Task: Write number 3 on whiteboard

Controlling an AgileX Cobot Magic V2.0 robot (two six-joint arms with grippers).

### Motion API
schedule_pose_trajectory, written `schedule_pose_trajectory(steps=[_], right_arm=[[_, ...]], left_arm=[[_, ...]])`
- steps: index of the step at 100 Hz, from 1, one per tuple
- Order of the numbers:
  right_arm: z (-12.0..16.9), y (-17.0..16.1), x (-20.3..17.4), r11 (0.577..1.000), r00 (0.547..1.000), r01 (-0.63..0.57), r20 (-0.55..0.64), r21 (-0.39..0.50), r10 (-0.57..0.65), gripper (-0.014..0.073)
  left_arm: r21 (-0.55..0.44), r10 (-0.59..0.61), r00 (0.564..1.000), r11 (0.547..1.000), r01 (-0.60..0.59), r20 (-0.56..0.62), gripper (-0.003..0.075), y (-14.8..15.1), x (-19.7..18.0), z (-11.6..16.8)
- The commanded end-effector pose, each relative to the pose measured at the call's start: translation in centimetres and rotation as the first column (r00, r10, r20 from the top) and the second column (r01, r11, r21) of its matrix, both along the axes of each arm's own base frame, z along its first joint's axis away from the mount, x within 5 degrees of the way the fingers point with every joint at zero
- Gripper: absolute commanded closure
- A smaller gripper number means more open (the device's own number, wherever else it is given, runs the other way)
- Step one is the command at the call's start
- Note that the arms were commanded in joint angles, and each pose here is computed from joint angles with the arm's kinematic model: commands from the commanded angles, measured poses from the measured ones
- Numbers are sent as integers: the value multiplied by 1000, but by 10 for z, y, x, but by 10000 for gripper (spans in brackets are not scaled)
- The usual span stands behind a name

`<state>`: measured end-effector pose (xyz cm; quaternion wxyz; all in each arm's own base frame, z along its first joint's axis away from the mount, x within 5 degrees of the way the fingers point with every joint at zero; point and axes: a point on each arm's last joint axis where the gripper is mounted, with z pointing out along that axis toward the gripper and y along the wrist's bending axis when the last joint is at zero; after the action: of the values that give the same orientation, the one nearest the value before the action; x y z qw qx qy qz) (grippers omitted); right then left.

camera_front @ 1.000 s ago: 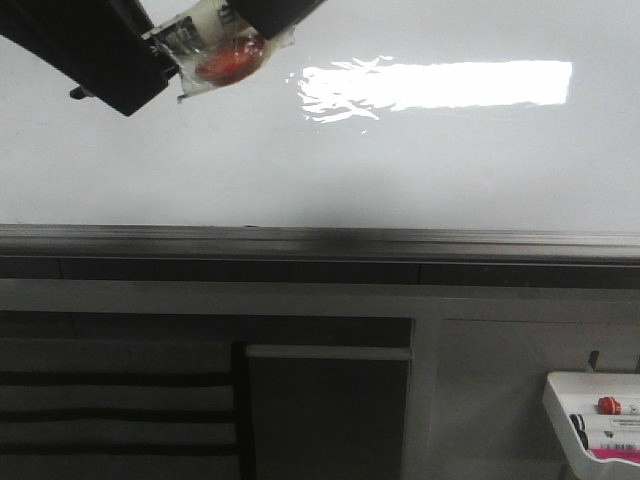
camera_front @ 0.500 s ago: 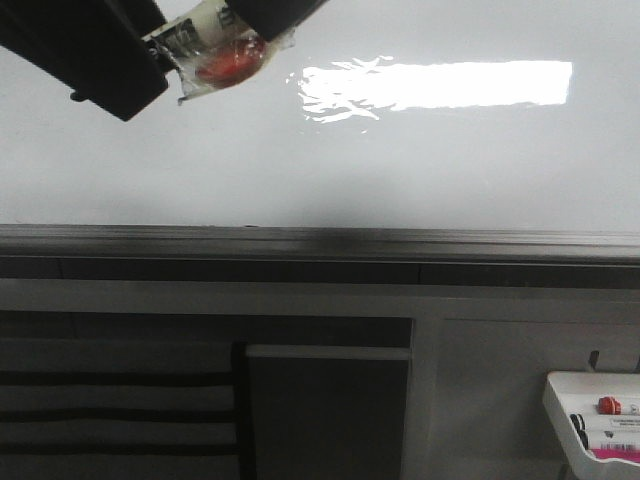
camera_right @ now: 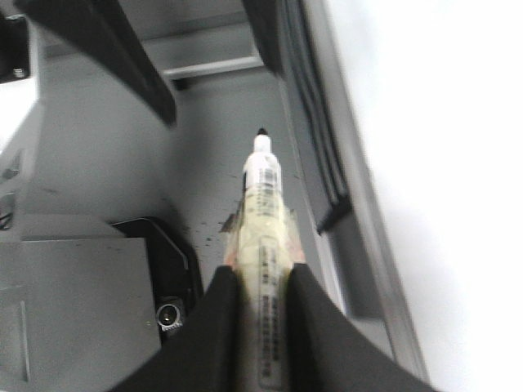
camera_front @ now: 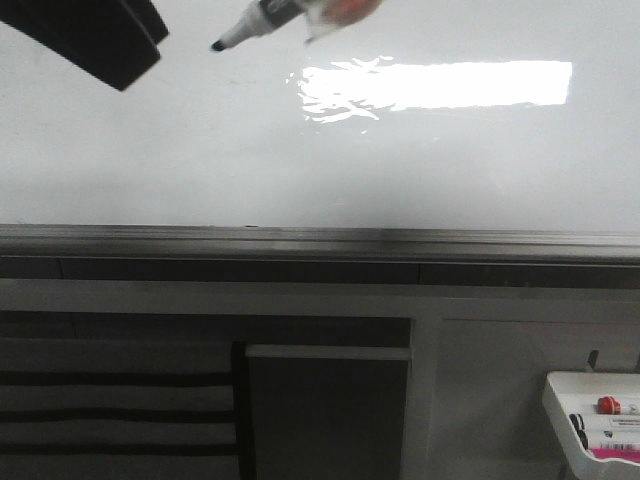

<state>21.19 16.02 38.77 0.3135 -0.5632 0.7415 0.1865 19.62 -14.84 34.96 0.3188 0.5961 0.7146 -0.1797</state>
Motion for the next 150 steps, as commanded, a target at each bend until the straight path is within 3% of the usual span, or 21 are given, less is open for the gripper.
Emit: schedule_pose_trajectory(steps=[1, 17, 32, 51, 62, 75, 97, 123, 150], right_arm=[[31, -20, -14, 991, 988, 125, 81, 54, -129, 647], [36, -42, -26, 944, 946, 298, 87, 142, -312, 647], [16, -60, -38, 853, 876, 464, 17, 240, -481, 647], [-10, -64, -44, 843, 865, 489, -3, 224, -501, 647], [-11, -63, -40, 837, 861, 494, 2, 235, -508, 647], [-2, -56, -24, 799, 840, 526, -32, 289, -541, 647], [9, -34, 18, 835, 861, 508, -86, 212, -502, 647], [9, 1, 53, 888, 897, 439, -18, 136, -441, 647], [-6, 13, 79, 893, 896, 443, -19, 86, -443, 647]], left_arm=[[-126, 100, 994, 988, -93, 49, 389, 11, -8, 29], [-229, 232, 972, 949, -218, 34, 412, 36, -28, 31], [-346, 385, 921, 873, -344, 57, 439, 56, -45, 18], [-396, 457, 885, 832, -389, 90, 477, 65, -54, 10], [-395, 457, 885, 832, -390, 89, 499, 65, -54, 10], [-389, 457, 886, 832, -395, 76, 522, 63, -51, 7], [-373, 456, 888, 835, -405, 58, 556, 62, -45, 3], [-357, 456, 889, 838, -414, 39, 589, 60, -39, -1], [-350, 456, 890, 839, -417, 31, 606, 59, -37, -3]])
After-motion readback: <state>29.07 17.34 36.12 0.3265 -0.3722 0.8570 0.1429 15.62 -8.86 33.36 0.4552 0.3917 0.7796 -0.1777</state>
